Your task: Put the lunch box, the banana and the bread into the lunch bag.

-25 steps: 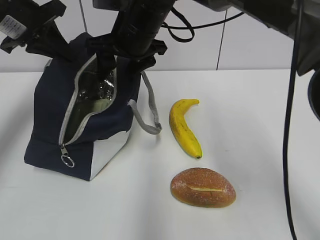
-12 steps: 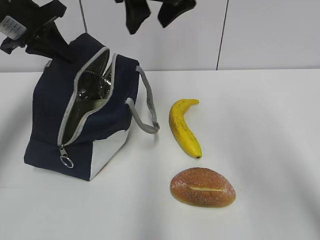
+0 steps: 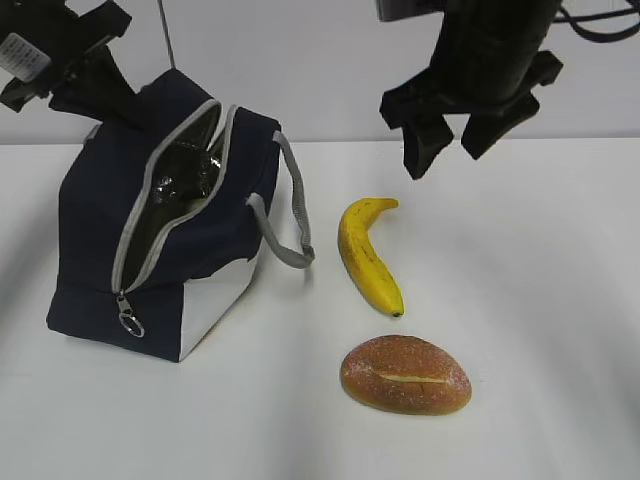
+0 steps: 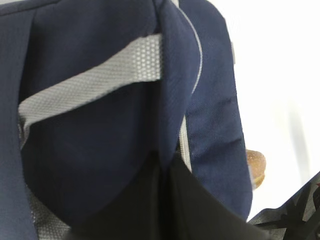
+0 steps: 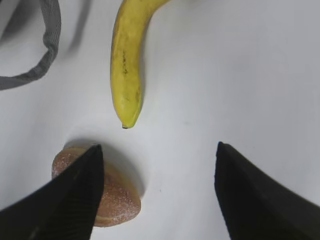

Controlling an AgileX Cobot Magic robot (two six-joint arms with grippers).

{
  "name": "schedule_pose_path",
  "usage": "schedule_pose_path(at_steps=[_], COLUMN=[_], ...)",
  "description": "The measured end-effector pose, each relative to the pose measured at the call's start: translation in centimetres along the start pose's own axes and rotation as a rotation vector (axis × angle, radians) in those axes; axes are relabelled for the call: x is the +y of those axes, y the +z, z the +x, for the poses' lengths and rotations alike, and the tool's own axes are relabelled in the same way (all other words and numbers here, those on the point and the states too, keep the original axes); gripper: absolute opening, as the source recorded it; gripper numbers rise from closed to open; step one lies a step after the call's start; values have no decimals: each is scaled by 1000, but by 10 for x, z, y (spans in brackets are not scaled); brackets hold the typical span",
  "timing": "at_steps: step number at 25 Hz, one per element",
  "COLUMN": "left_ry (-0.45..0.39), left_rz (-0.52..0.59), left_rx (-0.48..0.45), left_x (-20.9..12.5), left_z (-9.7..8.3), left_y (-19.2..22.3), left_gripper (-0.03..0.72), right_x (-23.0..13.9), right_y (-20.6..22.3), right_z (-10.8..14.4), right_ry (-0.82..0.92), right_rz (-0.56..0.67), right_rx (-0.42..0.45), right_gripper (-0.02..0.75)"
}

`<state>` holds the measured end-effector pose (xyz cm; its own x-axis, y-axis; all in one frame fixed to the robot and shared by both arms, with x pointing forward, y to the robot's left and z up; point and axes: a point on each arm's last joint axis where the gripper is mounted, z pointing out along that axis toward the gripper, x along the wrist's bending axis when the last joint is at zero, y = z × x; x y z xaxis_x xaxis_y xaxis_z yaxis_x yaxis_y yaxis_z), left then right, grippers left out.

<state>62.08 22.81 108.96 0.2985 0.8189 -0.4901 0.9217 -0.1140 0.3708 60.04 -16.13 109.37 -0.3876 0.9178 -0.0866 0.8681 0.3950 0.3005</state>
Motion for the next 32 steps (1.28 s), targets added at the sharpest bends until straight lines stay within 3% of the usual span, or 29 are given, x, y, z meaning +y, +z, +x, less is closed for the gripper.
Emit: schedule_pose_path(at_steps=[9,20,32], left_ry=[1,2,2], left_rz=[2,-38,-41], left_rx=[2,16,17], left_x=[0,3,4], left_z=[0,1,2], left_y=[0,0,0], left_gripper=[-3,-3,-3], right_x=[11,25,46], right_y=[70,149,192], right_z=[9,19,21], right_ry=[-7,19,47], right_rz=[45,-6,-25], right_rx=[51,99,100], right_gripper=[511,511,511])
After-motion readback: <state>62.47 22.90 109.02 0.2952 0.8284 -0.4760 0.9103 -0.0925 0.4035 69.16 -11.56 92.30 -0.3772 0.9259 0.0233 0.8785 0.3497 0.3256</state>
